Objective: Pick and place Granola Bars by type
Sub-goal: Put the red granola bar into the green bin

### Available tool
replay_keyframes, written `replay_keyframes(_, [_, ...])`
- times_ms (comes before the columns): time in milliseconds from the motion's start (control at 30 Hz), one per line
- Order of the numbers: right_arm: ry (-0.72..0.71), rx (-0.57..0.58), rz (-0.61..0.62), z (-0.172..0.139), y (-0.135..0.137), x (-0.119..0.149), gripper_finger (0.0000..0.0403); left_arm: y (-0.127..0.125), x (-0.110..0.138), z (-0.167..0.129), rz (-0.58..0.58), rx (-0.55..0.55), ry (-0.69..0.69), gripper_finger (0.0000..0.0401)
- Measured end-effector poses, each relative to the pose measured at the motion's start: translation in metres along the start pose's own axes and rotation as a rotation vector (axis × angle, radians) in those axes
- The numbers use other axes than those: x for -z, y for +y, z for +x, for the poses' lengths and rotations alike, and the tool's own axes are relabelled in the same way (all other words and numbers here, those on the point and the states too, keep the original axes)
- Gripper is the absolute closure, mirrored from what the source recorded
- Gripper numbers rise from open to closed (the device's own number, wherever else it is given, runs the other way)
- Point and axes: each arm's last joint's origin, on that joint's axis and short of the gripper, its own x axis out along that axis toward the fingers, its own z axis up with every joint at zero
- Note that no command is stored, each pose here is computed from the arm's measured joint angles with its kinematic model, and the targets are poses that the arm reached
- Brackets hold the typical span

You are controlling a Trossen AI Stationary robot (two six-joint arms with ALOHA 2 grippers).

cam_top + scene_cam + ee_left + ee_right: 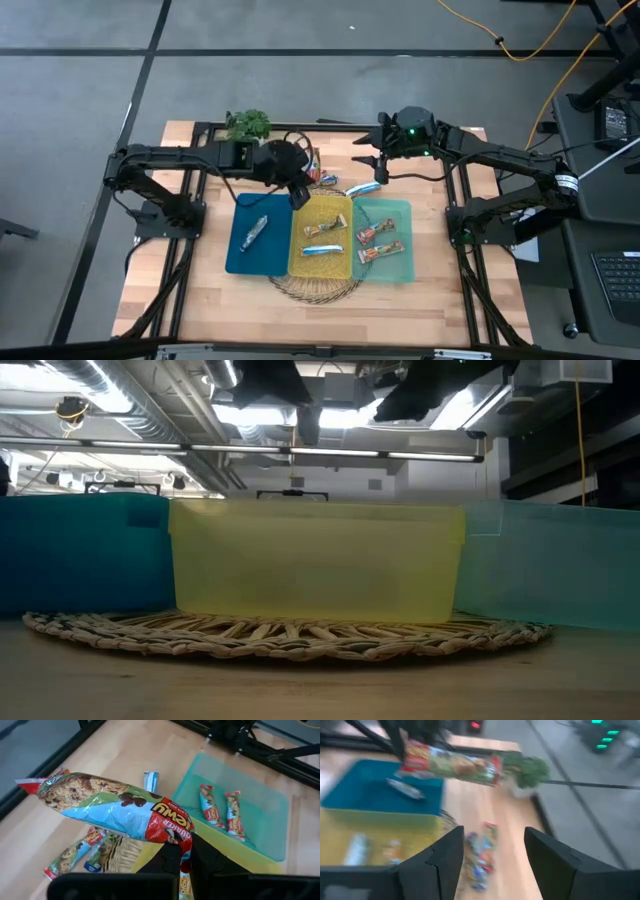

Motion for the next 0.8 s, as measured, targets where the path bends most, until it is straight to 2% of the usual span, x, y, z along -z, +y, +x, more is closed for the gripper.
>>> replay_keyframes(200, [-0.132,-0.203,0.122,0.007,0.003,-0.009,0.0193,-0.016,0.007,-0.003,0.073,-0.059,-0.032,0.0394])
replay_keyframes(400, [-0.202,-0.282,0.19,0.02,0.001,-0.013,0.0185,-0.019,0.009,-0.005,0.158,-0.152,-0.061,0.0393])
replay_keyframes(567, [-0.234,-0.345,0.262,0.036,-0.002,-0.013,0.0131,-0.017,0.011,-0.005,0.2,-0.192,-0.053,0.0393])
replay_keyframes(700, [-0.239,-0.35,0.296,0.053,-0.004,-0.009,0.0081,-0.016,0.012,-0.005,0.21,-0.219,-0.044,0.0393])
replay_keyframes(800, [-0.259,-0.345,0.319,0.065,-0.006,-0.008,0.0062,-0.018,0.013,-0.006,0.234,-0.236,-0.05,0.0393])
